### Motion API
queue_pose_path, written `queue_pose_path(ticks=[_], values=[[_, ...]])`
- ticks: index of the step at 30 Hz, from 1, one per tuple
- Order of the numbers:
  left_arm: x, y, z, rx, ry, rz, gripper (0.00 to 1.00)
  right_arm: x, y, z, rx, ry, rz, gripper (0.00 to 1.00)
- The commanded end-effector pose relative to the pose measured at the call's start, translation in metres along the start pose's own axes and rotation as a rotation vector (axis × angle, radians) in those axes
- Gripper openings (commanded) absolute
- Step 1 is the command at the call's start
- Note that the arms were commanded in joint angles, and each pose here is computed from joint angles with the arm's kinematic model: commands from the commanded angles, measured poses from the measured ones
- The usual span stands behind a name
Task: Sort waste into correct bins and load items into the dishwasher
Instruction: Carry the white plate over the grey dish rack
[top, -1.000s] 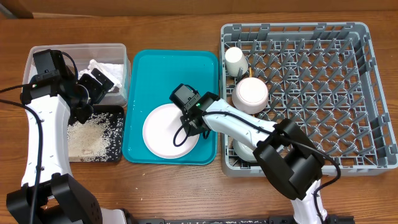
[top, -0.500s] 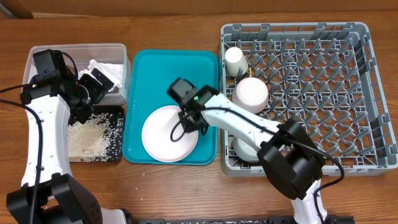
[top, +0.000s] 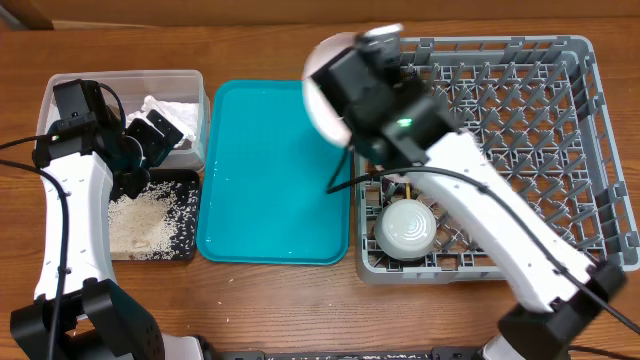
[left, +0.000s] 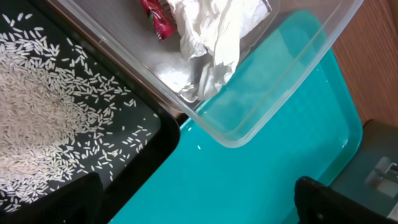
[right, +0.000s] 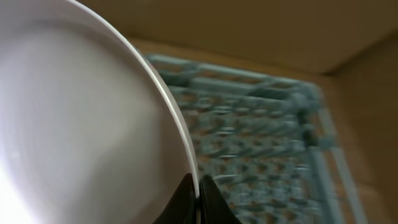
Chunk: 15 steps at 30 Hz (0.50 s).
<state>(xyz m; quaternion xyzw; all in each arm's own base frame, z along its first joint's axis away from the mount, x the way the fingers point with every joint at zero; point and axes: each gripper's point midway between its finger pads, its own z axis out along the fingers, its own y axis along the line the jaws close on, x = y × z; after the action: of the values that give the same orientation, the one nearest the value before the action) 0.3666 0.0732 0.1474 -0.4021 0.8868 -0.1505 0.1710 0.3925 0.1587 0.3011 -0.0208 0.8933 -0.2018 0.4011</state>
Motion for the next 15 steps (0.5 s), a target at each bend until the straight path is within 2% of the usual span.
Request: queue_pose_path(ticks=[1,6,15], values=[[-0.004,-0.006,-0.006,0.011,-0.022,0.028,1.00,-0.014,-0.072,0.008,0.269,-0.044,0.037,0.04],[-0.004,-0.006,-0.006,0.011,-0.022,0.028,1.00,0.001,-0.116,0.035,0.344,0.062,0.071,0.04],[-0.004,-0.006,-0.006,0.011,-0.022,0.028,1.00,0.047,-0.165,0.079,0.326,0.287,0.168,0.04]])
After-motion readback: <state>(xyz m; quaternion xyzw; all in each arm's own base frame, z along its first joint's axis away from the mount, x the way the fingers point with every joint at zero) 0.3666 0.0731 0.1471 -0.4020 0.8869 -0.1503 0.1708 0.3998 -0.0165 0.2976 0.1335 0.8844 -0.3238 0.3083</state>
